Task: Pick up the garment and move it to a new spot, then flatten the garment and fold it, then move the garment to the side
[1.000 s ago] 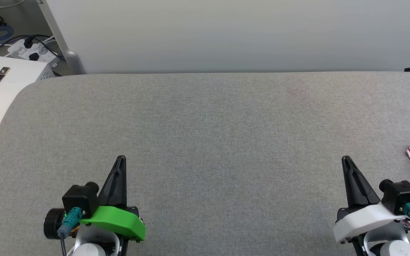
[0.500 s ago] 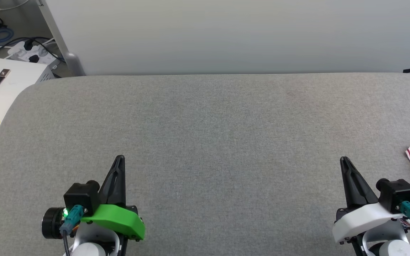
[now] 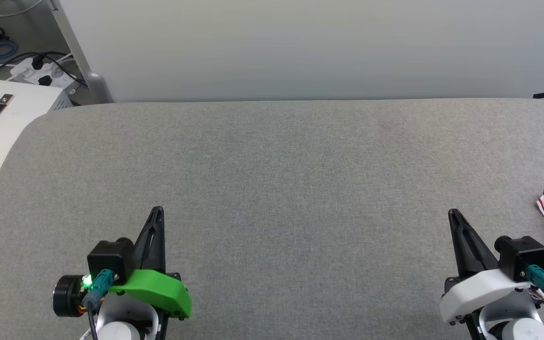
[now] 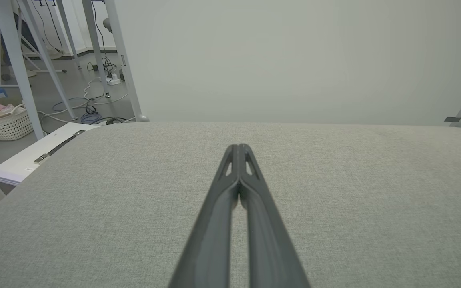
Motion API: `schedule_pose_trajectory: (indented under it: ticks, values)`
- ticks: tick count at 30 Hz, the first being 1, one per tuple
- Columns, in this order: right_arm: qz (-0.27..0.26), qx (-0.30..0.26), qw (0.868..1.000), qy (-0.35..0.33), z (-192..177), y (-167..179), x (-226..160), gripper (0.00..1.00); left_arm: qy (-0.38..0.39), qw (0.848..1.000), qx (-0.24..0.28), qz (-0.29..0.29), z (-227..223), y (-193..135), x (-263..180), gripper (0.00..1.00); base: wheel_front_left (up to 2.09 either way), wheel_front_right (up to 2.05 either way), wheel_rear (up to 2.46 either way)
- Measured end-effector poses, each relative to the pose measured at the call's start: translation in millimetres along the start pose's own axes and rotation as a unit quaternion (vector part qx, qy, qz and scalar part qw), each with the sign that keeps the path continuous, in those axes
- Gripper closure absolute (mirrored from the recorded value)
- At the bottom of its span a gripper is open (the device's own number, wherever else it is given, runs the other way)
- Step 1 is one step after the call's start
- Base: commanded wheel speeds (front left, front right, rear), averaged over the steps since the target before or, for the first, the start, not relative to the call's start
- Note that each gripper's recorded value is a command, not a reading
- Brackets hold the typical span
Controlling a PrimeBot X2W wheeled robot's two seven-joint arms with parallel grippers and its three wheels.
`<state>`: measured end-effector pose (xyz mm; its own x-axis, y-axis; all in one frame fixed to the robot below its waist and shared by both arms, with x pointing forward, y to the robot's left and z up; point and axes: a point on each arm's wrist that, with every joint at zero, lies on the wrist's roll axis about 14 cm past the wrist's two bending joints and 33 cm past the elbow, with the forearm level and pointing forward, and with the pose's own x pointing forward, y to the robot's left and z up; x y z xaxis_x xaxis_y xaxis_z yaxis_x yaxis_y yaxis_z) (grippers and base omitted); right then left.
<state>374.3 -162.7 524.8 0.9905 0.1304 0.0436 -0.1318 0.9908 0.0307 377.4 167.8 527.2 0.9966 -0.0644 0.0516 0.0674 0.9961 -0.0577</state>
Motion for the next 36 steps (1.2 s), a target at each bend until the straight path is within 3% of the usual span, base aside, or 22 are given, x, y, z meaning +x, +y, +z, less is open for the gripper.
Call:
schedule_pose_trajectory:
  ticks: [36]
  values:
    - [0.000,-0.028,0.999,0.021,0.7,2.3,-1.9,1.00,0.013,0.999,0.041,0.020,5.5,5.9,-0.4,1.00,0.00,0.00,0.00]
